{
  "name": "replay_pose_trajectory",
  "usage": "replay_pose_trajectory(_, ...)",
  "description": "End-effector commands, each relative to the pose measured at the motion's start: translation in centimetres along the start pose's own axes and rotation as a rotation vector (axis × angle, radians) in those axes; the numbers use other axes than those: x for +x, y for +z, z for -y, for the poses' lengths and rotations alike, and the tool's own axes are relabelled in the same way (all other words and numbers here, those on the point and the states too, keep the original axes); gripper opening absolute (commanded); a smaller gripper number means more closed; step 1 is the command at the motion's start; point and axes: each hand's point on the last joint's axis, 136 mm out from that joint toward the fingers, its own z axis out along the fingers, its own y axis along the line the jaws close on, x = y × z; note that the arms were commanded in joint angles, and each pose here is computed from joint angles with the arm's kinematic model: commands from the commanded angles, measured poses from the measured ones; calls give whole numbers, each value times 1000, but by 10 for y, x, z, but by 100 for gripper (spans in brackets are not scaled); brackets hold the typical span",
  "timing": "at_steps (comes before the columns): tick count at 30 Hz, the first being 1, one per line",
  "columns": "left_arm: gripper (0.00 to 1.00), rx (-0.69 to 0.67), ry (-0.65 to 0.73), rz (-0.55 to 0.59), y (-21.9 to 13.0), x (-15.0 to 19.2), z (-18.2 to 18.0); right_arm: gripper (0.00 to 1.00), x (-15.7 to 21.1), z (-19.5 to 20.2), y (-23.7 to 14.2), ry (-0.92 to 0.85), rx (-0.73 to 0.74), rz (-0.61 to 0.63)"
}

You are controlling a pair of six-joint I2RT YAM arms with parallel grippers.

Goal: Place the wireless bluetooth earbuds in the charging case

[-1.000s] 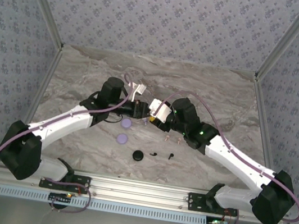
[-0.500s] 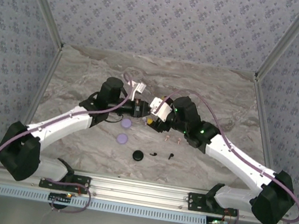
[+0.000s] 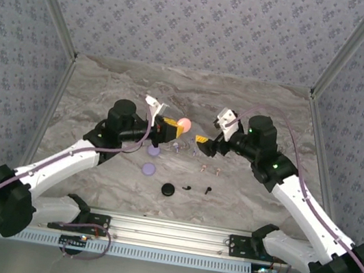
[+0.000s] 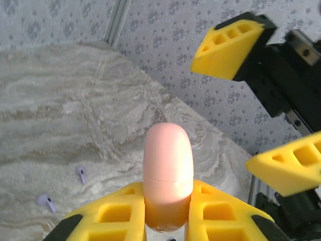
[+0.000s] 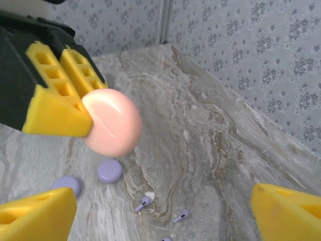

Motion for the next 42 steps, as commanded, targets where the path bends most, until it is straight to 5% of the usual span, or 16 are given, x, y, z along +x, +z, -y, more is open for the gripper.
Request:
replay_pose_trajectory(1,5,91,228,91,-10,-26,28,92,-16,-7,-4,78,-54,89)
replay_pose_trajectory(8,0,121,340,99,-18,-28,41,88,-29,-9,5,51,-88,118)
replay_pose_trajectory(42,0,112,357,14,-12,-10,34,82,-60,2,28,-28,-99,103)
